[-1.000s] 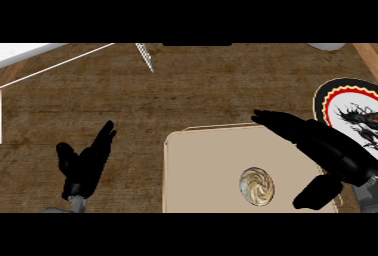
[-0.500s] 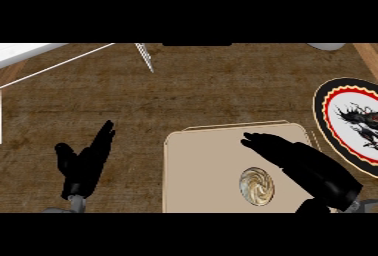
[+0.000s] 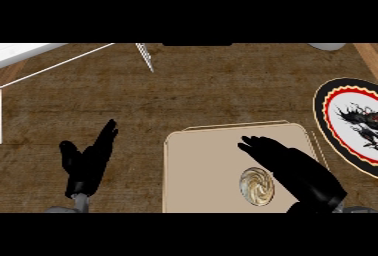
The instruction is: Pick the cupcake from the tray and place it in the plate
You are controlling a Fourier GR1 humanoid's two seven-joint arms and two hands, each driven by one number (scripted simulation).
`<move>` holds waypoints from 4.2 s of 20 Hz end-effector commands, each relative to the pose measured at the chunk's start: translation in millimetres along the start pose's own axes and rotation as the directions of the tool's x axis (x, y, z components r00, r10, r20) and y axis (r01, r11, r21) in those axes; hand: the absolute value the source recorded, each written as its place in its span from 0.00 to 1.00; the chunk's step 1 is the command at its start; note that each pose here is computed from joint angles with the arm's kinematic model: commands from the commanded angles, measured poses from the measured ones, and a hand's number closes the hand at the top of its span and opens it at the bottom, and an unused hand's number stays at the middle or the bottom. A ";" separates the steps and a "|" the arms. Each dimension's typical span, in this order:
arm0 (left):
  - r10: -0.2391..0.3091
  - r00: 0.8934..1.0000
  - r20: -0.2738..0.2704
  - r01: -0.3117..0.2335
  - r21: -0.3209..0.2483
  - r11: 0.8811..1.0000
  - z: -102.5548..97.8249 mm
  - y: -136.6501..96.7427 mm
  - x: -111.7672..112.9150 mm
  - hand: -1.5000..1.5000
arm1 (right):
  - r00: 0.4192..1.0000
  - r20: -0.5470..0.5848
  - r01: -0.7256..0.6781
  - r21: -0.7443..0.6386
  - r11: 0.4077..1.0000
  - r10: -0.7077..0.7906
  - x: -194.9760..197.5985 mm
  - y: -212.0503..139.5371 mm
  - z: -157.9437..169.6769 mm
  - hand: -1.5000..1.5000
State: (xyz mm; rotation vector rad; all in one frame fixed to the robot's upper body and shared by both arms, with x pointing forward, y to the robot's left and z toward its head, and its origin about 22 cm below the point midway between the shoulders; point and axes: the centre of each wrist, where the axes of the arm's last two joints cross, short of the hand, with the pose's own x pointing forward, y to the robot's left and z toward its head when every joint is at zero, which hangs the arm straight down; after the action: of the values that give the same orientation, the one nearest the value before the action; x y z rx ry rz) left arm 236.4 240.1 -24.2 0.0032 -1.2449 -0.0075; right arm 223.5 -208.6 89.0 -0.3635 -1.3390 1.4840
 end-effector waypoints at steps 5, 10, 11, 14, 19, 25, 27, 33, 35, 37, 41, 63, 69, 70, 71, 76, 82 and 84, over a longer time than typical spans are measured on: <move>-0.004 0.998 -0.067 0.004 0.006 1.000 1.6 10.7 -1.1 0.50 | 0.999 -0.020 -0.032 0.015 0.999 0.032 -4.4 43.2 -23.3 0.00; 0.017 0.998 -0.066 -0.018 -0.005 1.000 -3.7 -21.5 -15.2 0.50 | 0.998 -0.030 -0.052 0.054 0.997 0.054 7.4 36.6 -29.6 0.00; 0.004 0.999 -0.049 -0.004 0.016 1.000 -3.4 -0.6 -15.3 0.50 | 0.998 -0.025 -0.055 0.060 0.997 0.056 -5.6 44.4 -28.2 0.00; 0.007 0.999 -0.049 -0.007 -0.002 1.000 -6.9 3.8 -15.8 0.50 | 0.991 0.022 -0.136 0.136 0.981 0.134 2.3 49.3 -37.7 1.00; -0.003 0.998 -0.057 0.004 0.012 1.000 2.9 3.0 -16.7 0.50 | 0.983 0.041 -0.183 0.046 0.982 0.181 1.0 38.3 -42.7 1.00; 0.011 0.999 -0.047 -0.011 0.002 1.000 6.7 5.5 -15.9 0.50 | 0.975 0.063 -0.211 -0.041 0.977 0.214 -12.2 36.1 -41.4 1.00; -0.007 0.998 -0.055 0.008 0.008 1.000 2.5 4.2 -12.6 0.50 | 0.981 0.115 -0.137 -0.159 0.978 0.156 -11.5 45.5 -33.3 1.00; 0.026 0.998 -0.065 -0.021 0.075 0.997 5.4 17.3 -22.3 0.50 | 0.996 -0.067 0.031 -0.435 0.900 -0.066 12.4 59.5 18.6 1.00; 0.023 0.997 -0.073 -0.019 0.050 0.999 17.2 15.2 -22.8 0.50 | 0.986 -0.118 0.032 -0.540 0.841 -0.114 19.4 65.8 33.3 1.00; 0.029 0.997 -0.076 -0.024 0.061 0.998 12.4 14.2 -20.4 0.50 | 0.986 -0.125 0.007 -0.644 0.765 -0.114 24.7 52.8 48.8 1.00; 0.015 0.997 -0.077 -0.012 0.031 0.999 17.6 15.4 -30.7 0.50 | 0.966 -0.119 0.060 -0.761 0.646 -0.230 49.3 54.9 80.5 1.00; -0.022 0.998 -0.057 0.021 -0.015 1.000 7.1 2.4 -28.9 0.50 | 0.850 -0.113 -0.020 -0.983 0.183 -0.515 -162.1 -8.2 104.4 1.00; -0.007 0.998 -0.056 0.005 -0.041 0.999 2.1 -5.1 -5.3 0.50 | 0.852 -0.113 -0.019 -0.983 0.185 -0.511 -228.6 -36.2 92.2 1.00; 0.008 0.999 -0.044 -0.009 -0.021 1.000 0.2 -7.3 -13.0 0.50 | 0.853 -0.103 -0.004 -0.982 0.191 -0.511 -237.3 -32.6 89.6 1.00; -0.003 0.999 -0.050 0.002 -0.003 1.000 -4.1 -11.7 -19.7 0.50 | 0.854 -0.099 -0.005 -0.983 0.183 -0.510 -241.9 -36.4 81.9 1.00; 0.011 0.999 -0.048 -0.013 -0.042 0.999 -12.1 -6.6 -5.7 0.50 | 0.849 -0.091 0.000 -0.985 0.173 -0.520 -272.8 -72.1 83.4 1.00; -0.015 1.000 -0.027 0.013 -0.059 0.998 -7.0 -11.9 2.6 0.50 | 0.717 -0.405 -0.037 -0.835 0.549 -0.568 -288.1 -36.7 83.3 0.00; -0.012 0.999 -0.037 0.011 -0.054 0.998 -4.2 -5.5 0.8 0.50 | 0.730 -0.368 0.028 -0.825 0.564 -0.576 -290.7 -34.7 76.9 0.00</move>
State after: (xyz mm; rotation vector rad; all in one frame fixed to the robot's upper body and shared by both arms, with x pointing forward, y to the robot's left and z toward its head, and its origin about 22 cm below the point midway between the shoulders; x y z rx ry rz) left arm 246.4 230.6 -15.9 -0.0172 -1.2566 -0.0492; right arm 291.1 -496.4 38.2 -1.0779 -1.4083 0.2016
